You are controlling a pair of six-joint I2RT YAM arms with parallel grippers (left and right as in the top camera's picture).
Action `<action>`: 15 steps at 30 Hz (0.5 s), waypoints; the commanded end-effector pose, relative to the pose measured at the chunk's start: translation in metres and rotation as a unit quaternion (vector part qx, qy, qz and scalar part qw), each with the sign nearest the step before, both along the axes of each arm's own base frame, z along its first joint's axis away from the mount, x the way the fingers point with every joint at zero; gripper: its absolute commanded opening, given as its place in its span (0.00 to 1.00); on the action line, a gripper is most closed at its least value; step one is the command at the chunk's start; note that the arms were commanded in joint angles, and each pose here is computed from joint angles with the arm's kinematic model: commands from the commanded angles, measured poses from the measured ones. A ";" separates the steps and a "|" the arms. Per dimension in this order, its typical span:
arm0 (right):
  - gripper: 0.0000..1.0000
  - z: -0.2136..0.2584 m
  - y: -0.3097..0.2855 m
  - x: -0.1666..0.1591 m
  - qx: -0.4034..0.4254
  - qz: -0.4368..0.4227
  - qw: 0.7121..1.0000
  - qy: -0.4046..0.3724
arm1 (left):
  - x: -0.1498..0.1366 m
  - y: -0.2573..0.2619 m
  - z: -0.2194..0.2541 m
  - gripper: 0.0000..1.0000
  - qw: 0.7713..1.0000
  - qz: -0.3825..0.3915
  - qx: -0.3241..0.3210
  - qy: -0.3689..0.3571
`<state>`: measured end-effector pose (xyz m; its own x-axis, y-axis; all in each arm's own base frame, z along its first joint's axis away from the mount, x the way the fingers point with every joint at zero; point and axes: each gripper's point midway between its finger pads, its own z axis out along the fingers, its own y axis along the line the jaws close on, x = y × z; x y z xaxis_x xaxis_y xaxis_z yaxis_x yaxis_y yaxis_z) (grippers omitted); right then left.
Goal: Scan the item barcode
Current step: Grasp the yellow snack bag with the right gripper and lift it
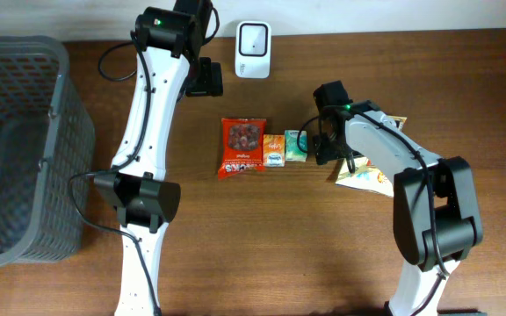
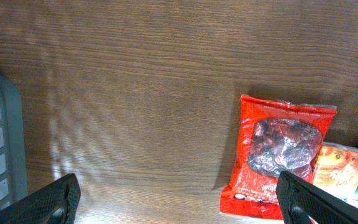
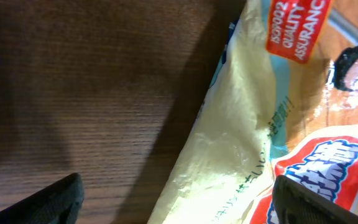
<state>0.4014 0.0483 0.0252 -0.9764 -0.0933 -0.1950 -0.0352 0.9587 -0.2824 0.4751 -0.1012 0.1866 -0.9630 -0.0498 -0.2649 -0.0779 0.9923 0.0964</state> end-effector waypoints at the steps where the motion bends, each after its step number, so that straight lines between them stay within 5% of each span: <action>1: 1.00 -0.006 -0.024 -0.007 -0.062 -0.038 0.997 -0.004 | 0.001 0.000 0.002 0.99 1.000 0.005 -0.004 -0.004; 4: 0.99 -0.026 -0.048 -0.016 -0.049 -0.069 0.996 0.006 | 0.001 0.000 0.002 0.99 1.000 0.005 -0.004 -0.004; 7: 0.98 -0.060 -0.042 -0.027 0.066 -0.093 0.993 0.036 | 0.001 0.000 0.002 0.99 1.000 0.005 -0.004 -0.004; 8: 0.85 -0.065 -0.044 -0.029 0.072 -0.098 0.992 0.042 | 0.001 0.000 0.002 0.99 1.000 0.005 -0.004 -0.004; 9: 0.45 -0.067 -0.048 -0.031 0.071 -0.104 0.991 0.046 | 0.001 0.000 0.002 0.99 1.000 0.005 -0.004 -0.004; 12: 0.08 -0.063 -0.048 -0.031 0.072 -0.106 0.991 0.049 | 0.001 0.000 0.002 0.99 1.000 0.005 -0.004 -0.004; 15: 0.04 -0.039 -0.036 -0.017 0.103 -0.105 0.988 0.055 | 0.001 0.000 0.002 0.99 1.000 0.005 -0.004 -0.004</action>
